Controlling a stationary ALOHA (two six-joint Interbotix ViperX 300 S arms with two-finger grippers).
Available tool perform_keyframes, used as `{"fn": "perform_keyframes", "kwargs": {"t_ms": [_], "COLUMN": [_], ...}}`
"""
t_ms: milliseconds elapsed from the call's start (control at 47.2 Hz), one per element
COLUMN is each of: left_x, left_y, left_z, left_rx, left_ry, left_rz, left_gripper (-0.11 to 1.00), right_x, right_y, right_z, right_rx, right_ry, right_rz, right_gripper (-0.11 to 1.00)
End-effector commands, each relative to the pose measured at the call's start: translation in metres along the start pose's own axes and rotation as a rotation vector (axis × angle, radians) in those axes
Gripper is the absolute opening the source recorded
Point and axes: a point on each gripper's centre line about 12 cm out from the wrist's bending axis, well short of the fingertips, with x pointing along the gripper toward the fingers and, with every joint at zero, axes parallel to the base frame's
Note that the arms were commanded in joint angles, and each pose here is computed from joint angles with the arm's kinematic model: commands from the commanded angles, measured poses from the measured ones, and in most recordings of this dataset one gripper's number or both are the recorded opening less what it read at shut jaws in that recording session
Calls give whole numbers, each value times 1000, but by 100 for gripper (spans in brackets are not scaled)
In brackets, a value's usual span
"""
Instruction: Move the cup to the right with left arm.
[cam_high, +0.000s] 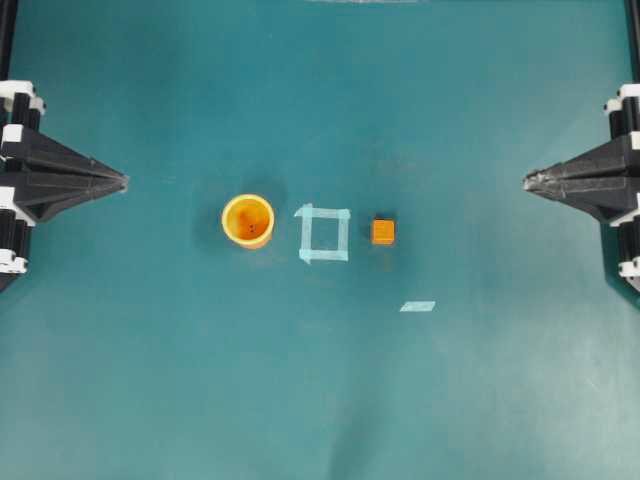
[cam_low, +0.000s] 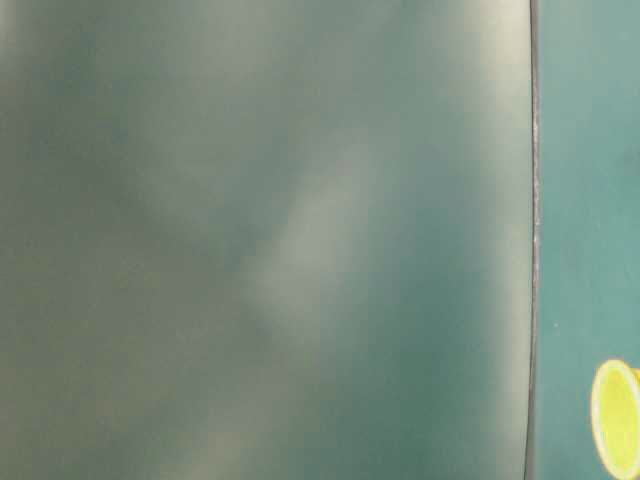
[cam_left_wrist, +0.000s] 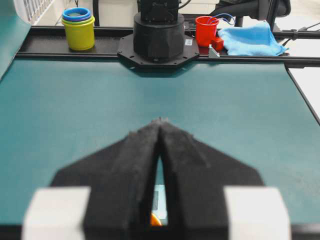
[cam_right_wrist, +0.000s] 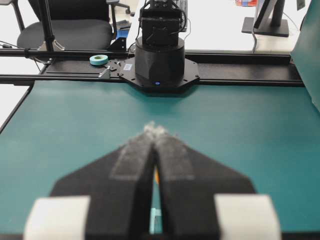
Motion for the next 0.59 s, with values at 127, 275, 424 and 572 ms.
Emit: {"fn": "perform_keyframes", "kwargs": {"t_ms": [127,275,424,572], "left_x": [3,3,3,3], "left_y": [-1,-1,-1,-1], "left_z": [-5,-5,-7,-10], "left_rx": [12,13,15,12], "left_ry": [77,78,87,117], "left_rz": [-7,-8,-8,-7], "left_gripper": [0,0,0,0], "right_x": [5,6,7,9], "right_y": [0,0,0,0], "right_z": [9,7,6,3], "right_rx": [6,8,9,12], "right_ry": [-18,-9,-6,8], "right_rz": [0,-1,1,1], "right_gripper": [-1,-1,-1,-1]}}
